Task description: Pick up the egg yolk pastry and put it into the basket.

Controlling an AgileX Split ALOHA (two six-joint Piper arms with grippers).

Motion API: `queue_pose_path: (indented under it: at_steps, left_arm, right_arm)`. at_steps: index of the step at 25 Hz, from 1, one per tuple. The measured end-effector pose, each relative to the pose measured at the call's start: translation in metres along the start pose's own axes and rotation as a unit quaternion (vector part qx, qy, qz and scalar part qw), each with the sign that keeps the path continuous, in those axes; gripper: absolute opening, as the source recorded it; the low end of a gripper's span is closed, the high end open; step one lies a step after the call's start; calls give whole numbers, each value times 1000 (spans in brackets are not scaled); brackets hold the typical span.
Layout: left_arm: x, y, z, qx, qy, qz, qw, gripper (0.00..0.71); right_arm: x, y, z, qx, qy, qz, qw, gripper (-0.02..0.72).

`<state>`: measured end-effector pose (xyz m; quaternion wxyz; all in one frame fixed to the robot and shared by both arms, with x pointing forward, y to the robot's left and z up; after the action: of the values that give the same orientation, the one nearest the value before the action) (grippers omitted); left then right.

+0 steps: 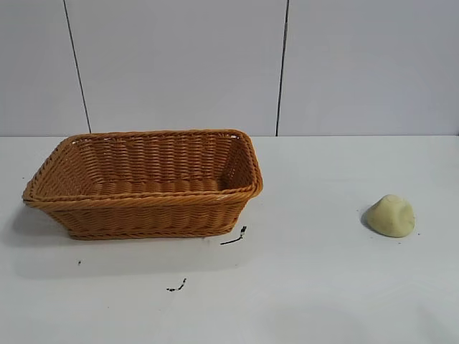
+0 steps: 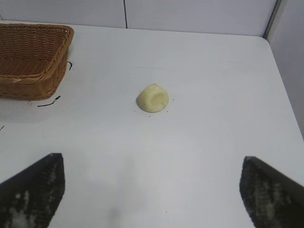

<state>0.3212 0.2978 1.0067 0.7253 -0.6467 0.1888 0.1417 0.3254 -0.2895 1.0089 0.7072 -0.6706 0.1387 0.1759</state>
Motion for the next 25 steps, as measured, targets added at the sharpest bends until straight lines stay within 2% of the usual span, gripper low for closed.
queue_pose_path:
  at_steps: [13,19,25]
  left_arm:
    - [0,0,0,0,0,0,1000,696]
    - [0,0,0,0,0,0,1000,696]
    - [0,0,0,0,0,0,1000,696]
  right_arm:
    - [3,-3,-3,-4,8,12,1000,693]
    - [33,-20,-4,-5,17,107,994,693]
    - [95,-28,-6,-2,23,237,971,693]
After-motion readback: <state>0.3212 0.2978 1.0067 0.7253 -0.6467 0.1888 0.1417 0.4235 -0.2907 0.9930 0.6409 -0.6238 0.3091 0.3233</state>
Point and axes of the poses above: a point on each arm's last joint axis where the gripper is mounted, x pointing out along that axis toward the gripper, z along the wrist's bending axis when the last joint is at zero, y = z × x, the point moved 10 cm from there along x, pointing out along that axis toward the gripper, and after that the axes turned 2 degrees about x, right-handed, at the moved point
